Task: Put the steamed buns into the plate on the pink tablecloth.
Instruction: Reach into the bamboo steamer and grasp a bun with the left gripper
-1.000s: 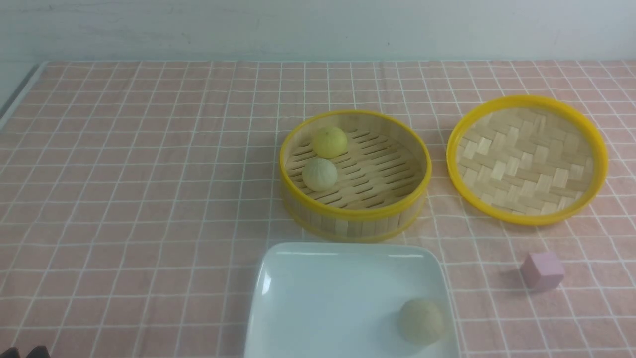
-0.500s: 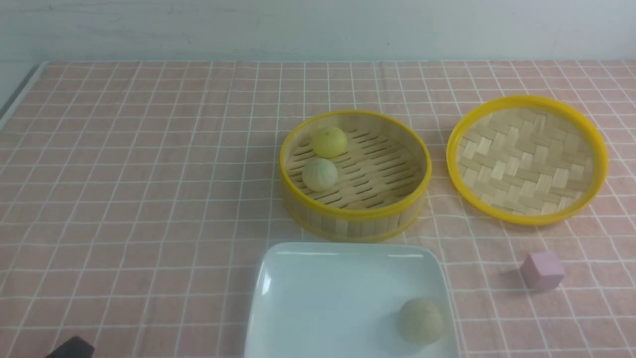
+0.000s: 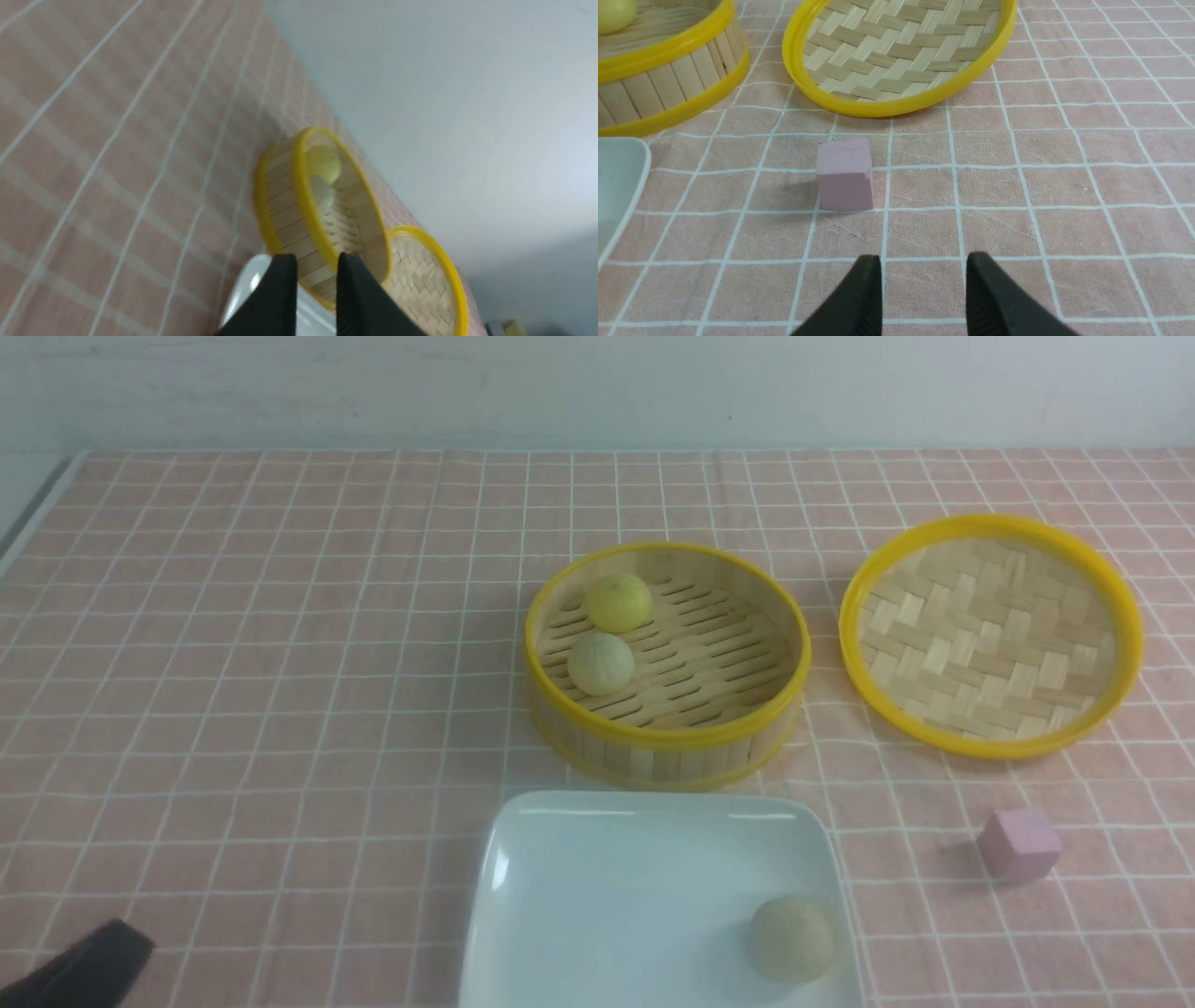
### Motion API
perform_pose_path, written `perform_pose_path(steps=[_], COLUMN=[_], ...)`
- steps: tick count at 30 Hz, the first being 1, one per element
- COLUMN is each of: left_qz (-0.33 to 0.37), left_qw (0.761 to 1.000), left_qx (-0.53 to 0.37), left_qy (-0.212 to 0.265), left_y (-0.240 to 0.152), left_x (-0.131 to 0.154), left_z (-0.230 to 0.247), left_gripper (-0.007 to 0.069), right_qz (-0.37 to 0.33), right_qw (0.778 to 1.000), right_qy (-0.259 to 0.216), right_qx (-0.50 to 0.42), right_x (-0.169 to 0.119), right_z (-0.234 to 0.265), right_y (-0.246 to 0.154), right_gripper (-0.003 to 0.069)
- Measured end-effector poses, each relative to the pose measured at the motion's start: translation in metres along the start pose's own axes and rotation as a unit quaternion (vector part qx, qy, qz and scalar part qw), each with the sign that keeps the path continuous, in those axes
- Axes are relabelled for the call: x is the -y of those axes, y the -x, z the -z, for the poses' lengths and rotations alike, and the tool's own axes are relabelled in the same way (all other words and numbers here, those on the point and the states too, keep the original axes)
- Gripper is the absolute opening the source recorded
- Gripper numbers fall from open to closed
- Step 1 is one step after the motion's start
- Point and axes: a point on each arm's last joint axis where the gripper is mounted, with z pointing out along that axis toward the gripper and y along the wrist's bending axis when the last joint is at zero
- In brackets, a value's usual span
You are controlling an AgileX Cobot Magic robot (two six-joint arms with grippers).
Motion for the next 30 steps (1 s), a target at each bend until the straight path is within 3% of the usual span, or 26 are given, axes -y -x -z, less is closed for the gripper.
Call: perform_pose_path(steps=[2,3,5,7,10,13,17,18,20,21,23,26,30], left_qz=[-0.083,-0.094,-0.161,-0.185,-0.181,-0.185,-0.183,-0.17,-0.15,-0.153,-0.144,-0.157,-0.229], left_qw=[0.996,0.995,0.986,0.968,0.913,0.868,0.846,0.84,0.837,0.835,0.823,0.809,0.787], left_qx=[0.014,0.006,-0.038,-0.137,-0.305,-0.395,-0.46,-0.494,-0.519,-0.521,-0.548,-0.565,-0.572], left_qy=[-0.018,-0.013,0.026,0.099,0.202,0.238,0.198,0.147,0.089,0.087,0.038,0.03,0.042], left_y=[0.024,0.025,0.044,0.052,0.058,0.065,0.07,0.068,0.064,0.063,0.053,0.036,0.01], left_x=[0.033,0.035,0.057,0.062,0.061,0.061,0.069,0.075,0.08,0.08,0.087,0.093,0.101], left_z=[0.014,0.014,0.015,0.001,-0.026,-0.058,-0.101,-0.126,-0.15,-0.152,-0.183,-0.216,-0.268], left_gripper=[0.0061,0.0048,0.0009,0.0,-0.0001,-0.0001,-0.0001,-0.0001,-0.0001,-0.0001,0.0003,0.0014,0.006], right_qz=[0.0,0.0,0.0,0.0,0.0,0.0,0.0,0.0,0.0,0.0,0.0,0.0,0.0], right_qw=[1.0,1.0,1.0,1.0,1.0,1.0,1.0,1.0,1.0,1.0,1.0,1.0,1.0], right_qy=[0.0,0.0,0.0,0.0,0.0,0.0,0.0,0.0,0.0,0.0,0.0,0.0,0.0], right_qx=[0.0,0.0,0.0,0.0,0.0,0.0,0.0,0.0,0.0,0.0,0.0,0.0,0.0], right_x=[0.0,0.0,0.0,0.0,0.0,0.0,0.0,0.0,0.0,0.0,0.0,0.0,0.0], right_z=[0.0,0.0,0.0,0.0,0.0,0.0,0.0,0.0,0.0,0.0,0.0,0.0,0.0], right_y=[0.0,0.0,0.0,0.0,0.0,0.0,0.0,0.0,0.0,0.0,0.0,0.0,0.0], right_gripper=[0.0239,0.0239,0.0239,0.0239,0.0239,0.0239,0.0239,0.0239,0.0239,0.0239,0.0239,0.0239,0.0239])
